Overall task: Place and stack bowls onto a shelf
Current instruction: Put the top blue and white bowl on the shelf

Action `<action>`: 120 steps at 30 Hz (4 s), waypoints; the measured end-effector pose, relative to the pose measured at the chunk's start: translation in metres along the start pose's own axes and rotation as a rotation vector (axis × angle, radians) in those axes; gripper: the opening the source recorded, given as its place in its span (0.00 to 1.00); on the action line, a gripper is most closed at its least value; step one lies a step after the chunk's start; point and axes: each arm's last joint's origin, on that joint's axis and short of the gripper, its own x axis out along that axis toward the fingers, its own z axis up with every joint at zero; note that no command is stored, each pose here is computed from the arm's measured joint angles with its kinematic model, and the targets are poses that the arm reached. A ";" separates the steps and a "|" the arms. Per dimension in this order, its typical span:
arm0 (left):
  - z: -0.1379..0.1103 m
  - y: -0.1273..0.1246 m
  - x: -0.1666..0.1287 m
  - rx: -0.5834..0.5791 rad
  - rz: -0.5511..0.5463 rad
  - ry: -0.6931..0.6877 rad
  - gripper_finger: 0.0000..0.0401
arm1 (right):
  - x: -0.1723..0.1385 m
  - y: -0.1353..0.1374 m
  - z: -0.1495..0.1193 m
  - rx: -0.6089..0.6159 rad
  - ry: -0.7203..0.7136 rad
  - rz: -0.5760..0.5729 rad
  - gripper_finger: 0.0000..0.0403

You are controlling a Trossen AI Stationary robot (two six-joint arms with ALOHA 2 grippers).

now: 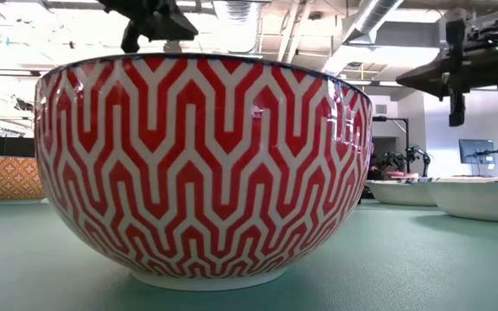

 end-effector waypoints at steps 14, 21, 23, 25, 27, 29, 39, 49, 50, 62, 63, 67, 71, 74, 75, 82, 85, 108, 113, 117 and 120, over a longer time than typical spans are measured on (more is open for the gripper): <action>0.022 0.031 0.103 -0.044 -0.237 0.269 0.29 | 0.038 0.027 0.035 -0.220 0.264 -0.557 0.04; 0.010 0.027 0.132 0.053 -0.324 0.331 0.29 | 0.051 0.005 0.040 -0.135 0.444 -0.914 0.19; 0.004 0.026 0.137 0.097 -0.364 0.349 0.29 | 0.055 -0.002 0.038 -0.110 0.491 -0.953 0.30; 0.001 0.025 0.141 0.124 -0.409 0.361 0.29 | 0.059 -0.009 0.037 -0.069 0.511 -1.006 0.42; -0.001 0.024 0.141 0.127 -0.438 0.376 0.29 | 0.060 -0.016 0.036 -0.029 0.505 -1.083 0.53; -0.002 0.025 0.141 0.127 -0.440 0.387 0.29 | 0.062 -0.024 0.036 -0.021 0.490 -1.159 0.62; -0.003 0.025 0.141 0.148 -0.437 0.388 0.29 | 0.073 -0.073 0.030 0.063 0.591 -1.405 0.65; -0.004 0.022 0.140 0.084 -0.386 0.394 0.29 | 0.081 -0.093 0.015 0.009 0.708 -1.462 0.49; -0.004 0.021 0.140 0.079 -0.375 0.392 0.29 | 0.081 -0.093 0.015 0.002 0.700 -1.465 0.45; -0.008 0.001 0.133 -0.029 -0.312 0.377 0.29 | 0.078 -0.074 0.018 -0.150 0.624 -1.409 0.06; -0.009 -0.001 0.131 -0.016 -0.309 0.373 0.29 | 0.077 -0.071 0.019 -0.153 0.600 -1.404 0.07; -0.012 -0.010 0.128 0.032 -0.304 0.360 0.29 | 0.072 -0.058 0.023 -0.166 0.517 -1.365 0.08; -0.014 -0.016 0.125 0.032 -0.301 0.358 0.30 | 0.066 -0.045 0.029 -0.210 0.435 -1.312 0.05; -0.015 -0.020 0.123 0.037 -0.285 0.351 0.33 | 0.062 -0.036 0.033 -0.239 0.364 -1.277 0.05; -0.015 -0.020 0.122 0.043 -0.281 0.348 0.34 | 0.060 -0.034 0.035 -0.242 0.343 -1.268 0.05; -0.014 -0.021 0.122 0.068 -0.265 0.324 0.44 | 0.060 -0.015 0.050 -0.276 0.227 -1.208 0.05; -0.013 -0.021 0.123 0.066 -0.254 0.308 0.47 | 0.063 -0.009 0.056 -0.293 0.197 -1.195 0.06; -0.009 -0.024 0.123 0.024 -0.265 0.273 0.49 | 0.082 0.048 0.080 -0.422 0.100 -0.945 0.06; -0.006 -0.026 0.123 0.008 -0.306 0.243 0.49 | 0.083 0.058 0.082 -0.415 0.095 -0.900 0.06; -0.004 -0.030 0.122 0.021 -0.325 0.214 0.49 | 0.086 0.066 0.083 -0.437 0.096 -0.841 0.06; -0.005 -0.032 0.121 0.036 -0.334 0.214 0.49 | 0.089 0.074 0.082 -0.460 0.085 -0.779 0.06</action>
